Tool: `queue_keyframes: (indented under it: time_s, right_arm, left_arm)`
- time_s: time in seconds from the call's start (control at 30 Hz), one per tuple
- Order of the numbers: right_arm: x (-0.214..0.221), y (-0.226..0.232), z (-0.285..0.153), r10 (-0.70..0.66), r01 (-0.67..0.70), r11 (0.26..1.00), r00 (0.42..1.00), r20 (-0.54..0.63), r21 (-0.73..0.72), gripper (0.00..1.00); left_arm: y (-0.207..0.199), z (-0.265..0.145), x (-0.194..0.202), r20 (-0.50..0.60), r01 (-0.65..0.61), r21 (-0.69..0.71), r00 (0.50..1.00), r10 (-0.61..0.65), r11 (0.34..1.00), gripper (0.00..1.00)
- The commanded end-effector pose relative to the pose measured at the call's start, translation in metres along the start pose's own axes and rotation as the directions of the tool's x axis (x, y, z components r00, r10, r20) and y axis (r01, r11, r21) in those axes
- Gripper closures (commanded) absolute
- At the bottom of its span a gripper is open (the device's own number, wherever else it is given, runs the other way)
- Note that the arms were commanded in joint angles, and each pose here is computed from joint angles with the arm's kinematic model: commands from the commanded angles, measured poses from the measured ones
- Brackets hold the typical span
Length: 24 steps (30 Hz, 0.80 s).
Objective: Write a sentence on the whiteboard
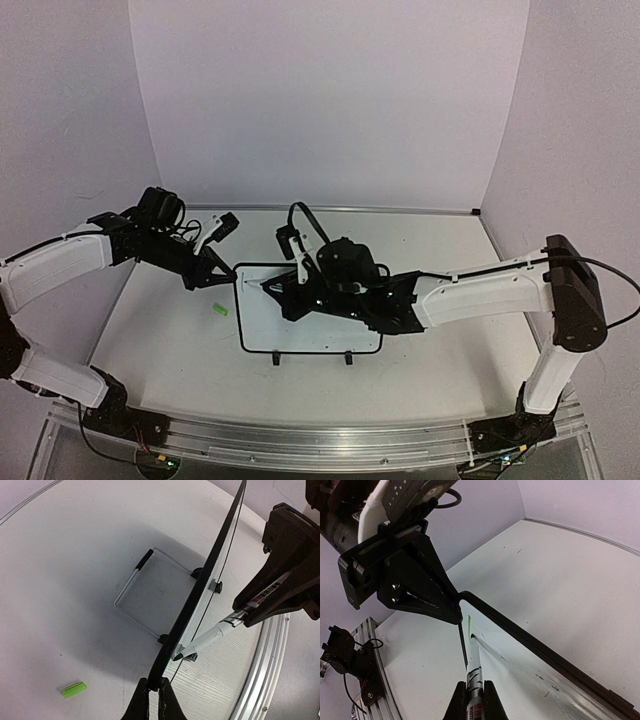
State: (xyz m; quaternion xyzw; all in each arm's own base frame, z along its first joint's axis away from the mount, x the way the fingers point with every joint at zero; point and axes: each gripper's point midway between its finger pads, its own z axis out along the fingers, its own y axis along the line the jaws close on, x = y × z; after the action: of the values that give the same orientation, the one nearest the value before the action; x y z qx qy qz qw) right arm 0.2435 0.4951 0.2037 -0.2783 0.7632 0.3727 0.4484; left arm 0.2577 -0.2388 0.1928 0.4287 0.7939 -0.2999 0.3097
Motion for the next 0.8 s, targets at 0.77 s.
queue_keyframes:
  time_s: [0.77]
  right_arm:
    - [-0.034,0.014,-0.033,-0.009,0.016,0.997,0.996,0.087,-0.073,1.00]
  left_arm:
    - [0.006,-0.004,-0.001,-0.012,-0.031,-0.055,0.999,0.030,0.998,1.00]
